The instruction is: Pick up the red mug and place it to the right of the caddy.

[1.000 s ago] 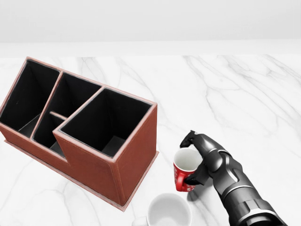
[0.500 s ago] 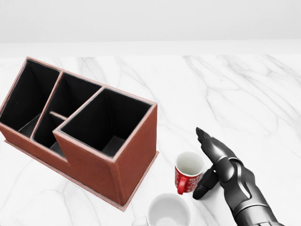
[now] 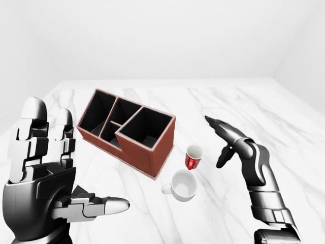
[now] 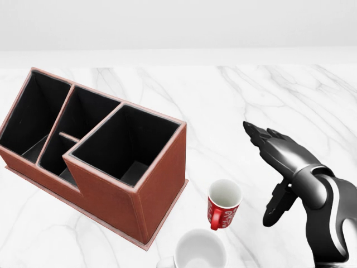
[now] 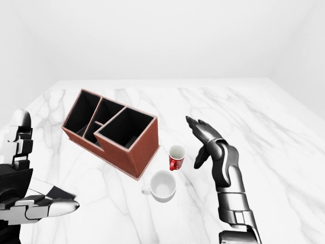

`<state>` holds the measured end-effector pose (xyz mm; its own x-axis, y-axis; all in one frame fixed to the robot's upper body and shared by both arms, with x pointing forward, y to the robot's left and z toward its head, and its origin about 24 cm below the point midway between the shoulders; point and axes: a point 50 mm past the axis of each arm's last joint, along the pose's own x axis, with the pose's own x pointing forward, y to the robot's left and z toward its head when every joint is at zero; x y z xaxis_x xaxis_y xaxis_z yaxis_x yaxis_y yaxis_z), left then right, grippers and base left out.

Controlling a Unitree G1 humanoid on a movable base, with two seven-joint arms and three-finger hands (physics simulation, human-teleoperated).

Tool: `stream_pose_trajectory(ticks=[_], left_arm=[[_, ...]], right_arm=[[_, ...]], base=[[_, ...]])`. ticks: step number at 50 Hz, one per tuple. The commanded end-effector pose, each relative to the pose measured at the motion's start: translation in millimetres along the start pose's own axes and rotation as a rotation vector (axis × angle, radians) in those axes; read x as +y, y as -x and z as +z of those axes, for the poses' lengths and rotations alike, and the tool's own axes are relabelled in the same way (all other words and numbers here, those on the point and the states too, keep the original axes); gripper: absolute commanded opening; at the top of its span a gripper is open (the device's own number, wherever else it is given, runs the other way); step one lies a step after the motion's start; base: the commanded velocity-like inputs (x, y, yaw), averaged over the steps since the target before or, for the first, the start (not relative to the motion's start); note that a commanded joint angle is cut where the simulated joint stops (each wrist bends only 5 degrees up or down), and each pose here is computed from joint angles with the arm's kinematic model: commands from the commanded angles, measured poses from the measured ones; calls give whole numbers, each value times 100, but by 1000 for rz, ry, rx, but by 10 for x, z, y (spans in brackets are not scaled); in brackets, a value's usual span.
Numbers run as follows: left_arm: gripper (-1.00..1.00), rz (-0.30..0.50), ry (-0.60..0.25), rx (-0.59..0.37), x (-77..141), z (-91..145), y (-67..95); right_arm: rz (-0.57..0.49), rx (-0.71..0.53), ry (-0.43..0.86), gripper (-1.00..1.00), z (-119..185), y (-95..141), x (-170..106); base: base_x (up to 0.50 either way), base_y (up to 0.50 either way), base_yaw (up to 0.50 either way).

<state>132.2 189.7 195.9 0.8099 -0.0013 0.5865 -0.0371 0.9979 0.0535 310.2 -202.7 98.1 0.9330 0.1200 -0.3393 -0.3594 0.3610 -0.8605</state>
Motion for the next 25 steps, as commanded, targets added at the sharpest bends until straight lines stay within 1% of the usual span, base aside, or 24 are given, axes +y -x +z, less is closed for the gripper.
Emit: stream_pose_trajectory(ticks=[1, 3, 4, 5, 6, 7, 9, 12, 13, 17, 20, 21, 22, 23, 25], left_arm=[[100, 0, 22, 20, 7, -8, 20], [100, 1, 27, 26, 13, -10, 28], [100, 1, 29, 27, 16, -9, 27], [100, 1, 32, 30, 20, -9, 31], [100, 1, 34, 35, 22, -11, 36], [100, 2, 37, 38, 24, -12, 37], [100, 2, 42, 47, 32, -14, 46], [100, 3, 48, 54, 38, -15, 50], [100, 3, 50, 57, 38, -16, 53], [100, 2, 54, 64, 31, -21, 55], [100, 2, 55, 66, 29, -22, 54], [100, 2, 54, 65, 31, -21, 52], [100, 2, 54, 65, 31, -21, 52], [100, 2, 53, 65, 29, -22, 53], [100, 2, 52, 64, 28, -21, 50]], right_arm=[[-472, -157, 259, 100, 680, 580, -1159], [-580, -180, 309, 100, 826, 727, -1383], [-611, -185, 325, 100, 868, 775, -1446], [-700, -200, 366, 100, 980, 921, -1591], [-753, -206, 393, 100, 1042, 1015, -1672], [-772, -206, 405, 100, 1063, 1052, -1697], [-853, -205, 450, 100, 1143, 1205, -1774], [-909, -196, 477, 100, 1170, 1318, -1794], [-950, -188, 500, 100, 1181, 1411, -1786], [-1032, -176, 529, 100, 1200, 1585, -1770], [-1108, -167, 563, 100, 1210, 1765, -1686], [-1129, -178, 585, 100, 1214, 1843, -1610], [-1130, -180, 595, 100, 1220, 1851, -1600], [-1144, -192, 616, 100, 1221, 1923, -1523], [-1165, -201, 639, 100, 1226, 2001, -1454]], base=[[0, 0, 0], [0, 0, 0], [0, 0, 0], [0, 0, 0], [0, 0, 0], [0, 0, 0], [0, 0, 0], [0, 0, 0], [0, 0, 0], [0, 0, 0], [0, 0, 0], [0, 0, 0], [0, 0, 0], [0, 0, 0], [0, 0, 0]])
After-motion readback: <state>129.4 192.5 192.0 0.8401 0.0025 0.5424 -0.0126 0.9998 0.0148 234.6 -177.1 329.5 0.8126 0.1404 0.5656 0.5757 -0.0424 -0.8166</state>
